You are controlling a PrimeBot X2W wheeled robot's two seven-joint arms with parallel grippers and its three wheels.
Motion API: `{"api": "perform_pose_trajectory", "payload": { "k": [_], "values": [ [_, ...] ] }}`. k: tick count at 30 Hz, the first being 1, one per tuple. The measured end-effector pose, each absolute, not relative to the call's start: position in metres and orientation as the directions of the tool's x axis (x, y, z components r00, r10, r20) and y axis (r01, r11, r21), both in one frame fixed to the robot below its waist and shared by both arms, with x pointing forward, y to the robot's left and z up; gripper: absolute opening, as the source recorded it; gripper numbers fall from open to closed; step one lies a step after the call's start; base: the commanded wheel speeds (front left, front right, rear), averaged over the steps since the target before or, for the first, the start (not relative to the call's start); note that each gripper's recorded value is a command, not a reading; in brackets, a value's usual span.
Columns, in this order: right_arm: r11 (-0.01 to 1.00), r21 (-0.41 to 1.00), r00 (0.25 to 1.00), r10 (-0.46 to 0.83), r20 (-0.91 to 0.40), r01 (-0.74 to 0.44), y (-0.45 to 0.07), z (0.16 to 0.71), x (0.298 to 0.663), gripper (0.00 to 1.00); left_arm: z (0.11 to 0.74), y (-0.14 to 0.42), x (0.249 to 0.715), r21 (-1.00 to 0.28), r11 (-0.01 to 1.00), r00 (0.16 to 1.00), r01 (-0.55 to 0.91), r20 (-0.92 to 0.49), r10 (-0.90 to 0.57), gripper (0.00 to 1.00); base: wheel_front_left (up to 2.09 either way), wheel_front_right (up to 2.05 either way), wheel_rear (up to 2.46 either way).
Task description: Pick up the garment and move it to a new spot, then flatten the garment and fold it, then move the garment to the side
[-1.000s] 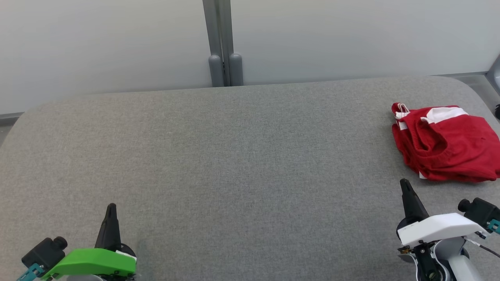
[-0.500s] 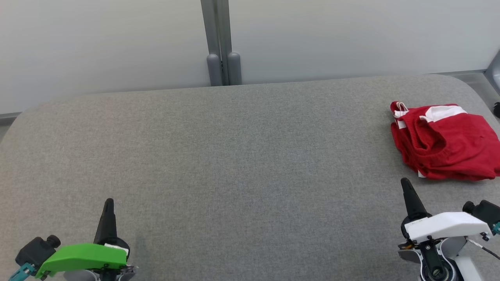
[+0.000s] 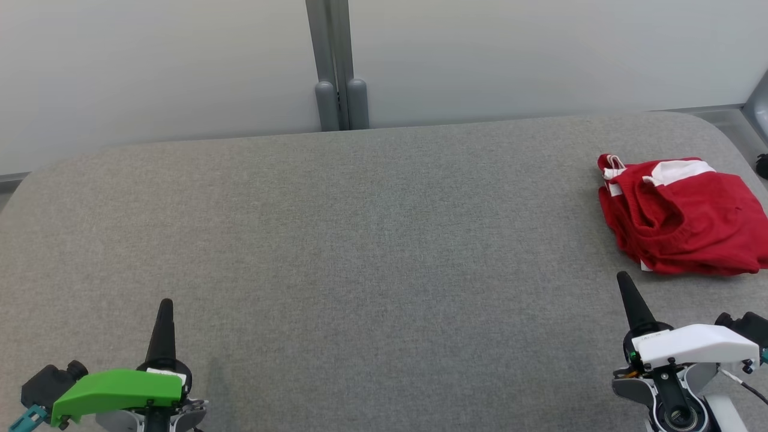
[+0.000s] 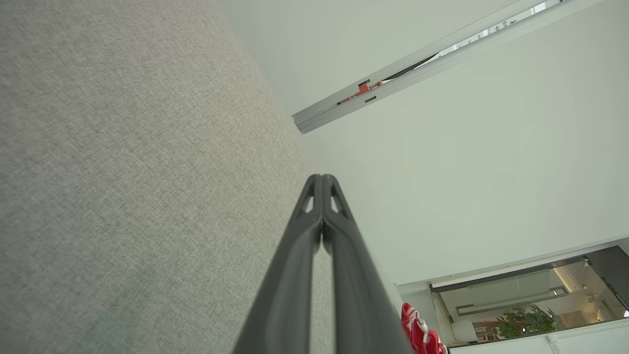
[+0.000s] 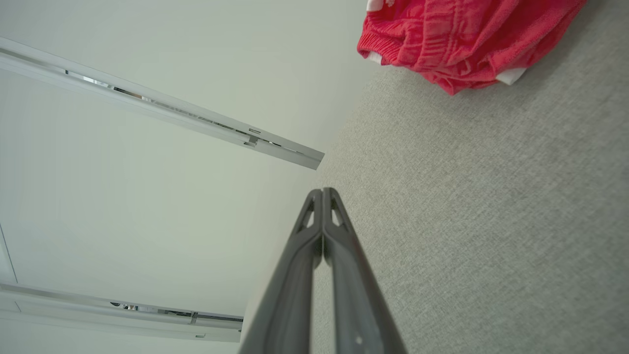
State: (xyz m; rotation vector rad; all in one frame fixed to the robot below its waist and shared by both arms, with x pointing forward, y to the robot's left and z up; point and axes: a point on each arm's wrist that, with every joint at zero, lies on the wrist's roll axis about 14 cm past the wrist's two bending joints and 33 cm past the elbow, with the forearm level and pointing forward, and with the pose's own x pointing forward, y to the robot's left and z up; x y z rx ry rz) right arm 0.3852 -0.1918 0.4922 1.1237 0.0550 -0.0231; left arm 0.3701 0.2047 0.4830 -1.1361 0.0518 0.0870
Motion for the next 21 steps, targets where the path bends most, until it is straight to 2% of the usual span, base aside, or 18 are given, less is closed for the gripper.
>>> {"api": "perform_pose_trajectory", "payload": {
  "k": [21],
  "values": [
    [0.252,0.967,0.999,0.005,-0.044,0.041,-0.1952,0.4964,0.3865,0.0,0.4903,0.2027,0.3773,-0.968,0.242,0.998,-0.068,-0.064,0.023,0.0,0.0,0.0,0.0]
  ]
}}
